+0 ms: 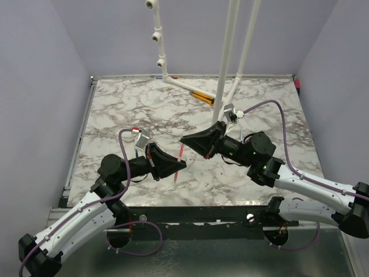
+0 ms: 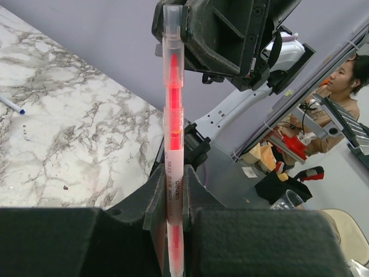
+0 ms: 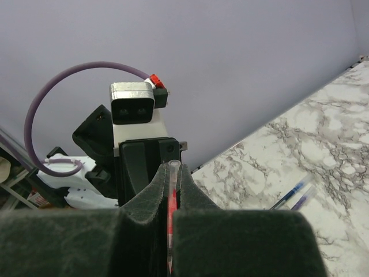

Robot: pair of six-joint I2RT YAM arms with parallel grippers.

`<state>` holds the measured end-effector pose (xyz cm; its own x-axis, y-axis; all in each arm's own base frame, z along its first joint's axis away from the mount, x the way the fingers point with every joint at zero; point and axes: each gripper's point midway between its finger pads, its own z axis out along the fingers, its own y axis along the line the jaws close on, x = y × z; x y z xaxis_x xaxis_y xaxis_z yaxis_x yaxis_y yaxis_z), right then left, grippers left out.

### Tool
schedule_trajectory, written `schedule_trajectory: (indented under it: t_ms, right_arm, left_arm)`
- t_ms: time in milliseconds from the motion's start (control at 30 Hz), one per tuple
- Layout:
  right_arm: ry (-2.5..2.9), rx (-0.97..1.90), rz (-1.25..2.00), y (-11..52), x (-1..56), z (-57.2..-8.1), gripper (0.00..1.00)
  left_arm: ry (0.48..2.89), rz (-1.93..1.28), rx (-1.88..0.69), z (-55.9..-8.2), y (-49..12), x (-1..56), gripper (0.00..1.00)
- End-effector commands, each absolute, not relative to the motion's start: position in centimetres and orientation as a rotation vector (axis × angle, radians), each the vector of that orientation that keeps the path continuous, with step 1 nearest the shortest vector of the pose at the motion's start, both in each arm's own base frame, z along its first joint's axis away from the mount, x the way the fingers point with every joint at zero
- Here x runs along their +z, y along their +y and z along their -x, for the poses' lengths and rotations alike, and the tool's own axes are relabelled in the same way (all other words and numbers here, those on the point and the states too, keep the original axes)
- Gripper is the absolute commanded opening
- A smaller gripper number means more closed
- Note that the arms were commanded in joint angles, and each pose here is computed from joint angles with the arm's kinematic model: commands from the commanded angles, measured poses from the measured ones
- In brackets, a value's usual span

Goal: Insert the pens into the pen caps

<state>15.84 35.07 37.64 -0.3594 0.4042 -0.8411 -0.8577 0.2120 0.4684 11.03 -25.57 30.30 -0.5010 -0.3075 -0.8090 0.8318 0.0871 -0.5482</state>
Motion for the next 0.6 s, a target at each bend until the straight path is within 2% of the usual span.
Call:
schedule_trajectory:
  t_ms: [0,567]
  right_arm:
    - [1.351,1.472,0.494,35.2,37.3,-14.8,0.0]
    - [1.398,1.495,0.499,35.1,35.9,-13.9,0.01]
  left_arm:
    - [1.406,-0.565,-1.578,-10.8,-25.4,30.9,0.0]
    - [1.378,-0.565,-1.537,-11.5,-25.5,31.8,0.0]
